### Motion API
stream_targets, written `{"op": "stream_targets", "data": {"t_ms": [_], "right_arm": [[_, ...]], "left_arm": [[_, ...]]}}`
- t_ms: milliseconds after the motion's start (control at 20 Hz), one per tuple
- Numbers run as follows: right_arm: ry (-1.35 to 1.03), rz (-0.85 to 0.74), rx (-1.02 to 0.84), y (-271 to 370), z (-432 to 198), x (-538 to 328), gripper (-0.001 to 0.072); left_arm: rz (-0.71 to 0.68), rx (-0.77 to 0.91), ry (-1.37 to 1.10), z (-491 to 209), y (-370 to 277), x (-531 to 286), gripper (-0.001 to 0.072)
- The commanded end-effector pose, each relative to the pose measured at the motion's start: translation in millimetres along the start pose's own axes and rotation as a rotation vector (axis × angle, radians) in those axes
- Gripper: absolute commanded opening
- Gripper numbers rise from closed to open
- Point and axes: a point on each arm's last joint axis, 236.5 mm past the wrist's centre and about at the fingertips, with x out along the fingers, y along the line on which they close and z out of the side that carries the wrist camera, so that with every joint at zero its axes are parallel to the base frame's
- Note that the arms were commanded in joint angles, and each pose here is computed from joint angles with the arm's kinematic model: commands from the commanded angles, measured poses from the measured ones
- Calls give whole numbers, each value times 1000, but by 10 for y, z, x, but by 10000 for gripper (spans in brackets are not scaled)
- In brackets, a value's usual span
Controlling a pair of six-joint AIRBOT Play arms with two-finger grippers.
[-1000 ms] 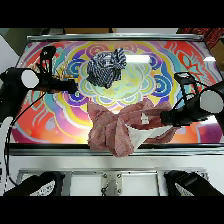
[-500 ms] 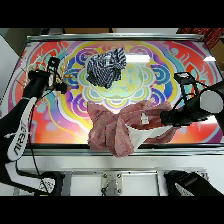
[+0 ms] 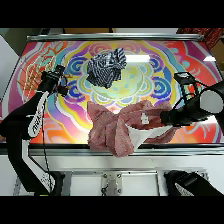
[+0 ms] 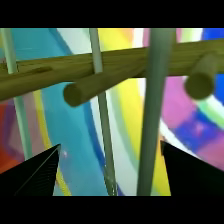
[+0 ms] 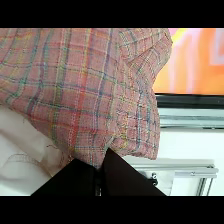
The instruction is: Fold the clothes and pants, and hang the long-sleeved shirts on hangers.
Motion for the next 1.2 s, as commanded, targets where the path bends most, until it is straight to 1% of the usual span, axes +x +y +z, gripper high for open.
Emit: {"op": "stream_targets", "data": {"t_ms": [0,200,250,300,450,500,650,800,950,1150], "right_arm": [[1,0,-1,2,-2,2,19],[1,0,-1,2,-2,2,19],[1,0,-1,2,-2,2,19],[1,0,-1,2,-2,2,20],[1,0,-1,2,-2,2,19],[1,0,-1,2,-2,2,20],[1,0,-1,2,-2,2,20],[1,0,-1,2,-2,2,19],[1,0,-1,2,-2,2,19],[1,0,-1,2,-2,2,20]], "left_arm": [[2,-1,34,-68,-45,161,692],[0,4,65,-147,-86,243,690],[2,-5,65,-144,-79,236,589],[3,-6,69,-156,-75,230,412],[5,-5,91,-205,-69,225,49],[6,-4,97,-222,-68,224,17],[9,-1,108,-241,-68,183,17],[16,-21,63,-128,41,-30,17],[29,-62,-24,52,260,-487,17],[40,-99,-187,302,461,-1331,17]]}}
